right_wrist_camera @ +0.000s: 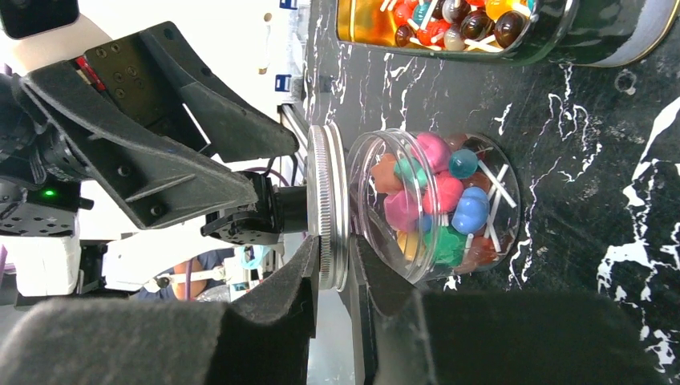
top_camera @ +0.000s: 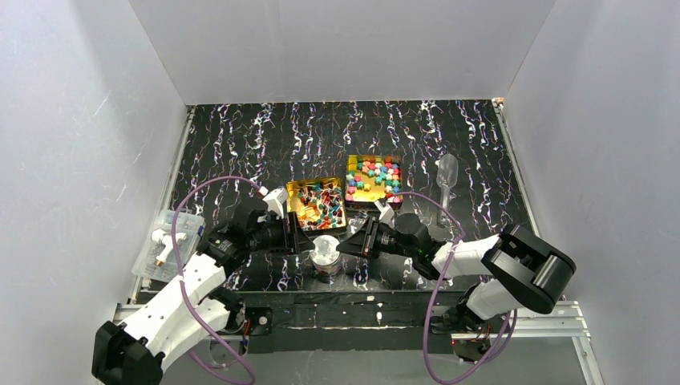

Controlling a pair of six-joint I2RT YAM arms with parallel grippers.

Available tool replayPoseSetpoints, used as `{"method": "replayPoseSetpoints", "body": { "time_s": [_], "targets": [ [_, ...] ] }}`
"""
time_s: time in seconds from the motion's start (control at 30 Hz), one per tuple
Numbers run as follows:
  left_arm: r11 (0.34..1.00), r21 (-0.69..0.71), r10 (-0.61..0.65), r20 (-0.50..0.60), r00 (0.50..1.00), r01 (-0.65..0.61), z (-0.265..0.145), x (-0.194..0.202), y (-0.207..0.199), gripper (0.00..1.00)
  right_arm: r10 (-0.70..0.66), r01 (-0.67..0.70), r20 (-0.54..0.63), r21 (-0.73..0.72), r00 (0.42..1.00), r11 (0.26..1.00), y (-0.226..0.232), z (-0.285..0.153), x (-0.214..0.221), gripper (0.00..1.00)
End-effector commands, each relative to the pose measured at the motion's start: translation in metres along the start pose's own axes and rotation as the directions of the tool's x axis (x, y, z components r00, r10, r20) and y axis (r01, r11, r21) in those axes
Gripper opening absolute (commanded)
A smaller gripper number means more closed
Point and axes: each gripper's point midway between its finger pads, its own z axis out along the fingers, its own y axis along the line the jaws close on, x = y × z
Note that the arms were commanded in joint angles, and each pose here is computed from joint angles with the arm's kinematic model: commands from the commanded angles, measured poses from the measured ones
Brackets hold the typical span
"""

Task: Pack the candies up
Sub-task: Close the bottle lid on the packing bottle.

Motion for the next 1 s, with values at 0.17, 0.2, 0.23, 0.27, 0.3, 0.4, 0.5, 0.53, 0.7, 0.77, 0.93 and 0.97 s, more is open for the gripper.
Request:
{"method": "replayPoseSetpoints", "body": {
  "time_s": [0.17,0.2,0.23,0.27,0.3,0.4,0.5,0.53,0.7,0.77,0.93,0.97],
  "targets": [
    [0.999,0.044,-0.004,-0.051,0.999,0.006,0.013,0.011,-0.001,0.4,-0.009,0.009,0.009,-0.075,1.0,0.997,0.014,0.003,-0.006,0.1],
    [0.999,0.044,-0.005,-0.056,0.998,0.007,0.015,0.012,-0.001,0.39,-0.007,0.008,0.008,-0.072,1.0,0.997,0.013,0.003,-0.006,0.1],
    [0.999,0.044,-0.005,-0.06,0.998,0.007,0.016,0.013,-0.001,0.39,-0.006,0.006,0.007,-0.069,1.0,0.998,0.012,0.003,-0.005,0.1],
    [0.999,0.044,-0.005,-0.062,0.998,0.008,0.016,0.013,0.0,0.38,-0.004,0.005,0.007,-0.066,1.0,0.998,0.01,0.003,-0.005,0.1],
    [0.999,0.044,-0.004,-0.064,0.998,0.007,0.017,0.014,0.0,0.38,-0.003,0.003,0.005,-0.063,1.0,0.998,0.009,0.002,-0.004,0.1],
    [0.999,0.044,-0.003,-0.071,0.997,0.006,0.018,0.015,0.0,0.36,0.0,0.0,0.002,-0.057,1.0,0.998,0.006,0.002,-0.003,0.1],
    [0.999,0.041,-0.004,-0.079,0.997,0.008,0.019,0.017,0.001,0.35,0.0,0.0,0.002,-0.053,1.0,0.999,0.005,0.002,-0.003,0.1],
    [0.999,0.043,-0.004,-0.081,0.997,0.007,0.019,0.018,0.001,0.34,-0.001,0.001,0.002,-0.052,1.0,0.999,0.005,0.002,-0.003,0.1],
    [0.999,0.042,-0.003,-0.092,0.996,0.007,0.02,0.02,0.001,0.33,-0.001,0.001,-0.004,-0.037,1.0,0.999,-0.001,0.002,-0.002,0.1],
    [0.999,0.041,-0.003,-0.095,0.995,0.007,0.021,0.02,0.001,0.32,-0.002,0.002,-0.004,-0.033,1.0,0.999,-0.002,0.002,-0.002,0.1],
    [0.999,0.038,-0.002,-0.109,0.994,0.006,0.023,0.023,0.002,0.31,0.002,-0.002,-0.003,-0.022,1.0,1.0,-0.006,0.001,-0.001,0.11],
    [0.999,0.038,-0.002,-0.111,0.994,0.006,0.023,0.023,0.002,0.31,0.0,0.0,-0.004,-0.021,1.0,1.0,-0.006,0.001,0.0,0.11]
  ]
}}
